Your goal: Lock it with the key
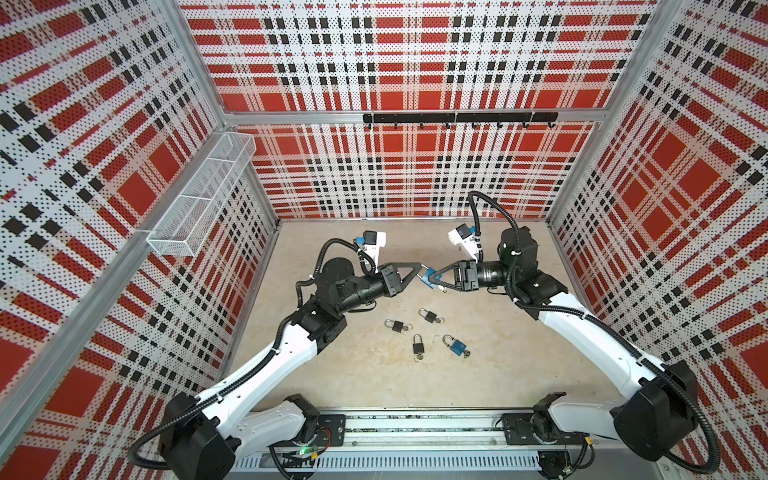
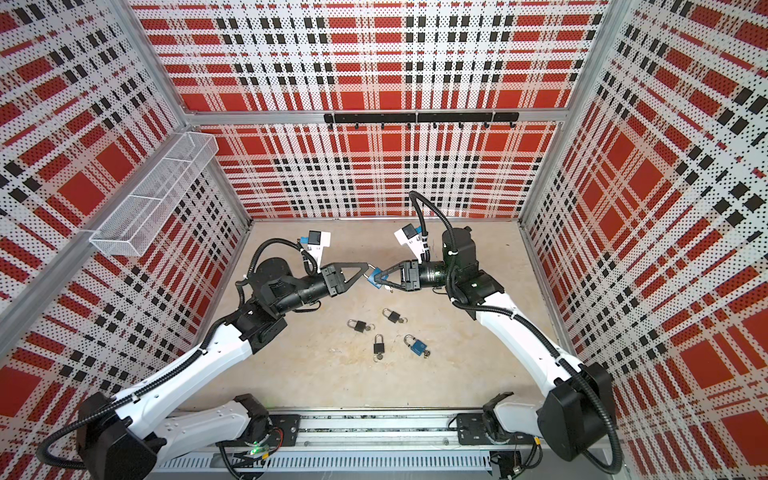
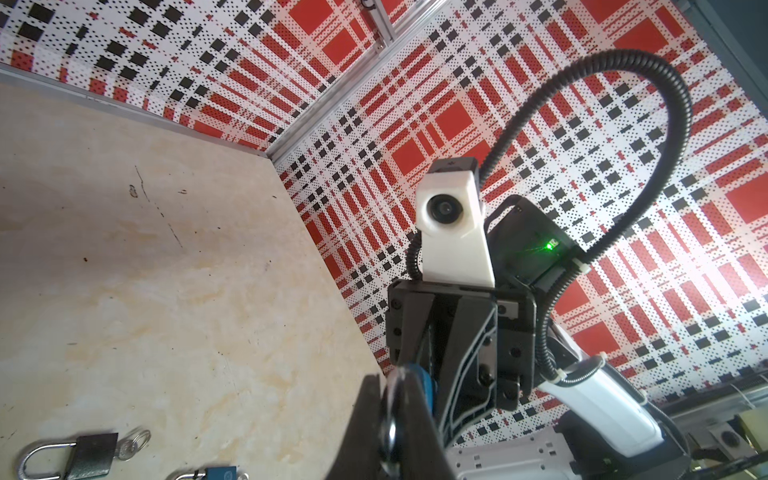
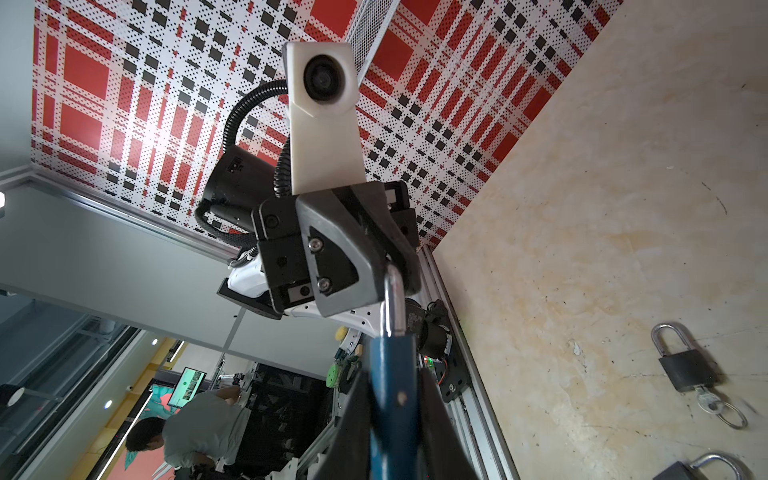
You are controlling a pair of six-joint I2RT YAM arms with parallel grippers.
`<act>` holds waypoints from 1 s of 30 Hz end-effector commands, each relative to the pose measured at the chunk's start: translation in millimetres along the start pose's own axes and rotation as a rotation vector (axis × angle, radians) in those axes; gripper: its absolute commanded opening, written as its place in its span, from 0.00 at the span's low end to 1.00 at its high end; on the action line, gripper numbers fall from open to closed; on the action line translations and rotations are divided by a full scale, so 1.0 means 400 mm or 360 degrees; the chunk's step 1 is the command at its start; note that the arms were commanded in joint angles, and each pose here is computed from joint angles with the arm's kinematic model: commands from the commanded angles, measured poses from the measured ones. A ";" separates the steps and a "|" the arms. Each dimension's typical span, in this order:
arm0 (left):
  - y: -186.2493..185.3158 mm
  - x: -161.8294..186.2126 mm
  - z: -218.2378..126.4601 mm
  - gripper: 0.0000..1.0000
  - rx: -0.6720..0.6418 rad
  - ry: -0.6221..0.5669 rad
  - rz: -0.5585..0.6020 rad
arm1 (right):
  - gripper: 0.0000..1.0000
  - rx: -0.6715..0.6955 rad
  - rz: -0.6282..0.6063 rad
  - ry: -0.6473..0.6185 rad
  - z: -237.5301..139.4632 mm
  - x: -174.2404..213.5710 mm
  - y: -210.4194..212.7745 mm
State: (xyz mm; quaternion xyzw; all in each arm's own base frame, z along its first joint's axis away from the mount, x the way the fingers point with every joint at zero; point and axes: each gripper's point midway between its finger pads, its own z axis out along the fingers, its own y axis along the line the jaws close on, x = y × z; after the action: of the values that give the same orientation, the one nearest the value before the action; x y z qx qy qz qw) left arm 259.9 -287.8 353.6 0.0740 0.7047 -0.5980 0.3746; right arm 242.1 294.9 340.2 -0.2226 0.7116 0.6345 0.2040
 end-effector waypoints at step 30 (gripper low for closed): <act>-0.016 0.031 -0.009 0.00 0.0094 0.0000 -0.0109 | 0.42 0.0010 -0.0245 -0.0109 0.021 -0.030 0.033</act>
State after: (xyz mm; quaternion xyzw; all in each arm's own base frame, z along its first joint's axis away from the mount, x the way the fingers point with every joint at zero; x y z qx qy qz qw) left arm 252.8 -290.4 343.6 0.0623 0.7043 -0.6177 0.3443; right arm 242.3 302.4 335.5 -0.2350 0.7146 0.6178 0.2290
